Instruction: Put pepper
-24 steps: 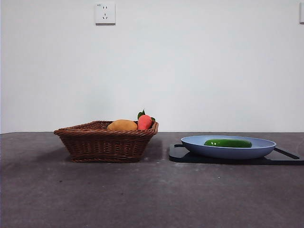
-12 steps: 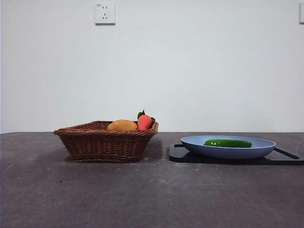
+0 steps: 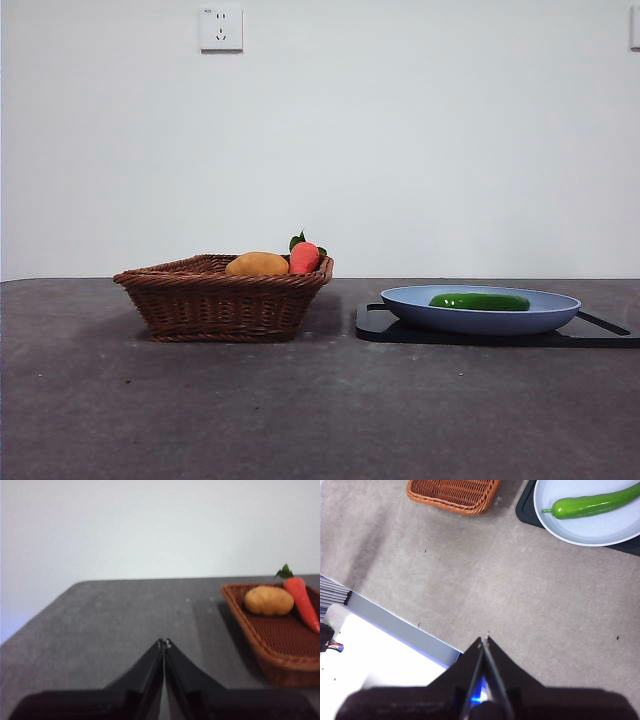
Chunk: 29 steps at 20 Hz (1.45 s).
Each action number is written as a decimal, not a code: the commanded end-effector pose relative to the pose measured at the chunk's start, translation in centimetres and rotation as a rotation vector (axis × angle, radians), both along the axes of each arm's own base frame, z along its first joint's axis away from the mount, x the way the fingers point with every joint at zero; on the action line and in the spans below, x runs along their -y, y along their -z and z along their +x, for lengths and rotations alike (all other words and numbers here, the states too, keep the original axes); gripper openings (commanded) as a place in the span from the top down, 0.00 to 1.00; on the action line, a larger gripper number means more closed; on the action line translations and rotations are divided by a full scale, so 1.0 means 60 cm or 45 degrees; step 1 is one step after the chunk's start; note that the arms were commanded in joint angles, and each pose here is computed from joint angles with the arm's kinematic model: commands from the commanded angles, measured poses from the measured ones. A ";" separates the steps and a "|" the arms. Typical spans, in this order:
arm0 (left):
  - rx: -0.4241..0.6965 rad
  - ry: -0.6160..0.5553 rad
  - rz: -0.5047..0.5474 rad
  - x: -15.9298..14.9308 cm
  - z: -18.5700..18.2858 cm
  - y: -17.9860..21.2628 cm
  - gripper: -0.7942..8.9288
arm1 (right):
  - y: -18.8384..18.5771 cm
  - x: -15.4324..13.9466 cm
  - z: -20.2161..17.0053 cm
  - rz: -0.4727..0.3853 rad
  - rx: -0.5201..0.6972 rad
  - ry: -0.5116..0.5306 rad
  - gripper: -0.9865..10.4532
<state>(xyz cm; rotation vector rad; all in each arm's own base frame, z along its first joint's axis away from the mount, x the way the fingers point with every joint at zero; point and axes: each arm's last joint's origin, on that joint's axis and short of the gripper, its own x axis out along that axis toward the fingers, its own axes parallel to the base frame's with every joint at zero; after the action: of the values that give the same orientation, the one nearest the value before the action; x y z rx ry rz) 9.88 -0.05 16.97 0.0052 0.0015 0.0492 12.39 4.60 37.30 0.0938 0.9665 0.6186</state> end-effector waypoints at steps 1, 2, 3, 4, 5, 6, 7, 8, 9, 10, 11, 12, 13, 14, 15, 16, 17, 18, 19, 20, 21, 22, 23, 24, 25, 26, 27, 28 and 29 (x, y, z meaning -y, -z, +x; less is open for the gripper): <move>-0.027 -0.005 -0.016 0.000 0.000 0.008 0.91 | -0.007 -0.001 0.001 -0.001 0.026 -0.009 0.90; -0.045 -0.005 -0.016 0.000 0.000 0.010 0.91 | -0.007 -0.001 0.001 -0.001 0.026 -0.009 0.90; -0.067 -0.005 -0.016 0.000 0.000 0.013 0.91 | -0.007 -0.001 0.001 -0.001 0.026 -0.009 0.90; -0.087 -0.006 -0.021 -0.001 0.000 0.016 0.91 | -0.007 -0.001 0.001 -0.001 0.026 -0.009 0.90; -0.108 -0.007 -0.023 -0.001 0.000 0.019 0.91 | -0.007 -0.001 0.001 -0.001 0.026 -0.009 0.90; -0.131 -0.008 -0.022 -0.001 -0.002 0.022 0.91 | -0.007 -0.001 0.001 -0.001 0.026 -0.009 0.90; -0.144 -0.005 -0.026 -0.001 -0.004 0.024 0.91 | -0.007 -0.001 0.001 -0.001 0.026 -0.009 0.90; -0.146 -0.003 -0.026 0.000 -0.004 0.024 0.91 | -0.007 -0.001 0.001 -0.001 0.026 -0.009 0.90; -0.145 -0.002 -0.027 0.000 -0.004 0.024 0.91 | -0.007 -0.001 0.001 -0.001 0.026 -0.009 0.90; -0.145 -0.005 -0.026 -0.001 -0.004 0.024 0.91 | -0.007 -0.001 0.001 -0.001 0.026 -0.009 0.90; -0.145 -0.006 -0.026 -0.001 -0.004 0.024 0.91 | -0.007 -0.001 0.001 -0.001 0.026 -0.009 0.90; -0.146 -0.002 -0.026 0.000 -0.004 0.024 0.91 | -0.007 -0.001 0.001 -0.001 0.026 -0.009 0.90; -0.148 -0.003 -0.026 0.000 -0.004 0.024 0.91 | -0.007 -0.001 0.001 -0.001 0.026 -0.009 0.90; -0.147 -0.002 -0.026 0.000 -0.004 0.024 0.91 | -0.007 -0.001 0.001 -0.001 0.026 -0.009 0.90; -0.147 -0.002 -0.026 0.000 -0.004 0.024 0.91 | -0.007 -0.001 0.001 -0.001 0.026 -0.009 0.90; -0.147 -0.002 -0.026 0.000 -0.004 0.024 0.91 | -0.007 -0.001 0.001 -0.001 0.026 -0.009 0.90; -0.147 -0.002 -0.026 0.000 -0.004 0.024 0.91 | -0.007 -0.001 0.001 -0.001 0.026 -0.009 0.90; -0.147 -0.002 -0.026 0.000 -0.004 0.024 0.91 | -0.007 -0.001 0.001 -0.001 0.026 -0.009 0.90; -0.147 -0.002 -0.026 0.000 -0.004 0.024 0.91 | -0.007 -0.001 0.001 -0.001 0.026 -0.009 0.90; -0.147 -0.002 -0.026 0.000 -0.004 0.024 0.91 | -0.007 -0.001 0.001 -0.001 0.026 -0.009 0.90; -0.147 -0.002 -0.026 0.000 -0.004 0.024 0.91 | -0.007 -0.001 0.001 -0.001 0.026 -0.009 0.90; -0.147 -0.002 -0.026 0.000 -0.004 0.024 0.91 | -0.007 -0.001 0.001 -0.001 0.026 -0.009 0.90; -0.147 -0.002 -0.026 0.000 -0.004 0.024 0.91 | -0.007 -0.001 0.001 -0.001 0.026 -0.009 0.90; -0.147 -0.002 -0.026 0.000 -0.004 0.024 0.91 | -0.007 -0.001 0.001 -0.001 0.026 -0.009 0.90; -0.147 -0.002 -0.026 0.000 -0.004 0.024 0.91 | -0.007 -0.001 0.001 -0.001 0.026 -0.009 0.90; -0.147 -0.002 -0.026 0.000 -0.004 0.024 0.91 | -0.007 0.000 0.002 -0.013 0.049 -0.021 0.90; -0.147 -0.002 -0.026 0.000 -0.004 0.024 0.91 | -0.011 0.003 0.002 -0.024 0.104 -0.029 0.90; -0.147 -0.002 -0.026 0.000 -0.004 0.024 0.91 | -0.019 0.009 -0.001 -0.016 0.195 0.007 0.90; -0.147 -0.002 -0.026 0.000 -0.004 0.024 0.91 | -0.027 0.016 -0.005 -0.002 0.290 0.045 0.90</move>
<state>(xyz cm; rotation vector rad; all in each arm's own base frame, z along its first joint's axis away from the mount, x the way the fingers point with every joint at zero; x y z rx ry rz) 9.61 -0.04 15.62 -0.0057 0.1226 0.0495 12.14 3.61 38.51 0.0589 0.7643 0.5715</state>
